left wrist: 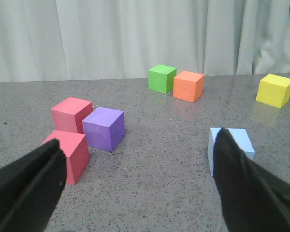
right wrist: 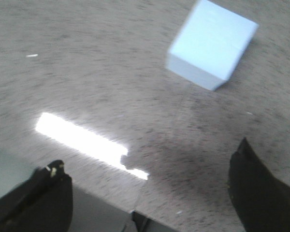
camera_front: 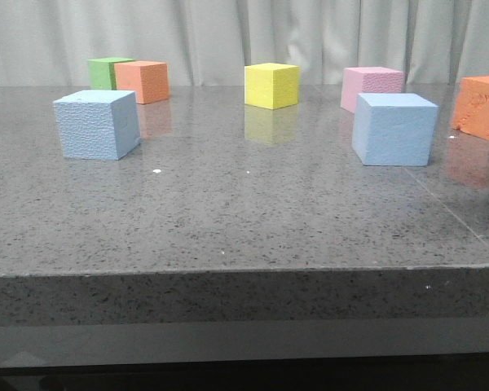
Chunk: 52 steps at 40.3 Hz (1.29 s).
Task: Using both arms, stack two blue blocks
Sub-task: 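Lower the right gripper onto the light-blue cube near the pink cube and close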
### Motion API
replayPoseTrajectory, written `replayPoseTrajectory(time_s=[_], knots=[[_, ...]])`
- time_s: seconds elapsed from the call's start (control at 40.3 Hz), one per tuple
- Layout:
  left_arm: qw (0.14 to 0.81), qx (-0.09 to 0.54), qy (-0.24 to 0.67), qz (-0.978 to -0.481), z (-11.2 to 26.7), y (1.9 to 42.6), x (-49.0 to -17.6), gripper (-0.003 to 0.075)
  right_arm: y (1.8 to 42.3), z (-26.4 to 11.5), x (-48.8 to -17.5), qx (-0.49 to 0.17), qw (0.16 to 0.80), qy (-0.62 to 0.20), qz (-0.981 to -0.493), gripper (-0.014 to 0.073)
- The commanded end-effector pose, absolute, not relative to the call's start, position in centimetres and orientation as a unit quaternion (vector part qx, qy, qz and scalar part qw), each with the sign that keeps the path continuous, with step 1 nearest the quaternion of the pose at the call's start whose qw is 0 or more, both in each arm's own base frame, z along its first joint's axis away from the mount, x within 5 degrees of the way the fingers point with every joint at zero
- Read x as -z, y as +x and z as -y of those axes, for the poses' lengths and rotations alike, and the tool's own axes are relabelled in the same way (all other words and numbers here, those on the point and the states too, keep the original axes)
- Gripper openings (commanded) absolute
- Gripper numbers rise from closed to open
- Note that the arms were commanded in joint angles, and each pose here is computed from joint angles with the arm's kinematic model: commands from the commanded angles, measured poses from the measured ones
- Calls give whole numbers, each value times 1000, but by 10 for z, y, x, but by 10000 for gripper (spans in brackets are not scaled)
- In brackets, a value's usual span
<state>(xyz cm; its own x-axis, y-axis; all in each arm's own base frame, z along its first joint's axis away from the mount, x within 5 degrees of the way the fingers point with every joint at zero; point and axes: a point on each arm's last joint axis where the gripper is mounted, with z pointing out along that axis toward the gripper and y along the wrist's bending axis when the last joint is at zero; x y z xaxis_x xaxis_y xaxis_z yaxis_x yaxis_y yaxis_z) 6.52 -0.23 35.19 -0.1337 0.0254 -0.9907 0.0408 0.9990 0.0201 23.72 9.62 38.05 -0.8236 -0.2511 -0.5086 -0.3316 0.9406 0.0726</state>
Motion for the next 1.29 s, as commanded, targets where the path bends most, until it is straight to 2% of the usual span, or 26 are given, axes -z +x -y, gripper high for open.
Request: replayPoseTrajectory(time_s=[0.0,0.149,0.298,0.472,0.72,0.993,1.266], knots=[[693,11,18,-721,3,67,-367,607,251,-94,-392,-41,307,-96,-946,654],[693,11,18,-721,3,67,-367,607,272,-99,-383,-44,310,-42,-949,654],[693,11,18,-721,3,67,-367,607,286,-106,-371,-50,311,-43,-948,654],[693,11,18,-721,3,67,-367,607,300,-112,-367,-63,341,-46,-937,654],[693,11,18,-721,3,67,-367,607,320,-107,-352,-67,343,23,-937,654],[693,11,18,-721,3,67,-367,607,343,-114,-332,-76,359,21,-930,654],[693,11,18,-721,3,67,-367,607,361,-105,-309,-64,339,45,-938,654]])
